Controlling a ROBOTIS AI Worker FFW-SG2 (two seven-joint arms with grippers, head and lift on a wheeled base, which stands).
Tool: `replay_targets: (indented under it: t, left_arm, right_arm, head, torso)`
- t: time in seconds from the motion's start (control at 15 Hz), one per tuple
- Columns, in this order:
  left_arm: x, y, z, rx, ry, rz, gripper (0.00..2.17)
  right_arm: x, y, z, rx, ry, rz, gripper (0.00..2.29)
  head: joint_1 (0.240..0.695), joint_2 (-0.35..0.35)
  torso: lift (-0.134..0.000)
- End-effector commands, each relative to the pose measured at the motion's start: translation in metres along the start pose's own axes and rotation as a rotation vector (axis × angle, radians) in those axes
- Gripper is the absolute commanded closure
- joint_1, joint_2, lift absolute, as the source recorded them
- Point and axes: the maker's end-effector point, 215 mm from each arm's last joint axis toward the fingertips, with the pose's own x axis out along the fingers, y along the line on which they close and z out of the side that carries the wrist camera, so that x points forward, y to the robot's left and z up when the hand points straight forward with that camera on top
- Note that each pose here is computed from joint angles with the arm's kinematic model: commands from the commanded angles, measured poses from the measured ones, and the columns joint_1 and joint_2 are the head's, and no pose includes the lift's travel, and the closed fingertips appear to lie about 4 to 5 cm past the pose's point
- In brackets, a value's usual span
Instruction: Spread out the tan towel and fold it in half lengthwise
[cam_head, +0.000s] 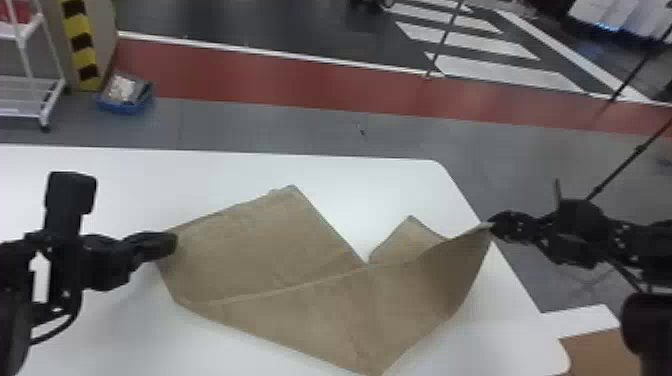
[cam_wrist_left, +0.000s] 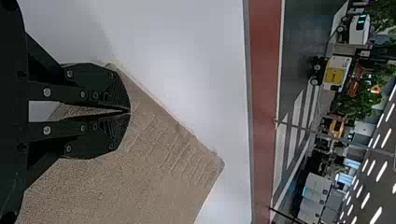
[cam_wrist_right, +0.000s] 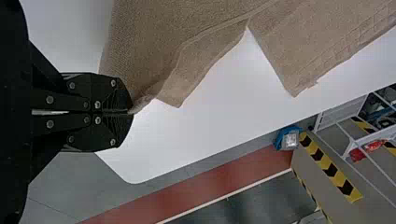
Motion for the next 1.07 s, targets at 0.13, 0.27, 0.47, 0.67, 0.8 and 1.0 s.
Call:
replay_targets:
  t: [0.13, 0.27, 0.47, 0.67, 0.8, 1.0]
  left_arm:
    - [-0.009, -0.001, -0.001, 0.011, -0.013, 0.013, 1.8]
    - [-0.007, -0.008, 0.0, 0.023, -0.015, 0.003, 0.84]
    - [0.0, -0.006, 0.009, 0.037, -0.02, 0.031, 0.19]
    - [0.011, 0.012, 0.013, 0.04, -0.023, 0.073, 0.19]
    - [0.013, 0.017, 0.004, 0.032, -0.006, 0.078, 0.19]
    - [0.013, 0.015, -0.003, 0.029, 0.006, 0.061, 0.21]
  right_arm:
    - [0.0, 0.002, -0.001, 0.003, 0.0, 0.008, 2.17]
    - [0.001, 0.002, 0.0, 0.003, -0.003, 0.007, 2.17]
    - [0.002, 0.004, 0.001, 0.004, -0.004, 0.011, 2.16]
    - [0.005, 0.006, 0.003, 0.002, -0.008, 0.019, 2.16]
    - [0.006, 0.007, 0.001, 0.006, -0.006, 0.023, 2.16]
    - [0.006, 0.007, -0.002, 0.009, -0.004, 0.025, 2.16]
  head:
    - [0.695, -0.35]
    - [0.695, -0.35]
    - [0.695, -0.35]
    - [0.695, -0.35]
    - [0.695, -0.35]
    - [0.695, -0.35]
  torso:
    - [-0.118]
    - [-0.118]
    - [-0.118]
    - [-0.118]
    - [-0.118]
    - [-0.118]
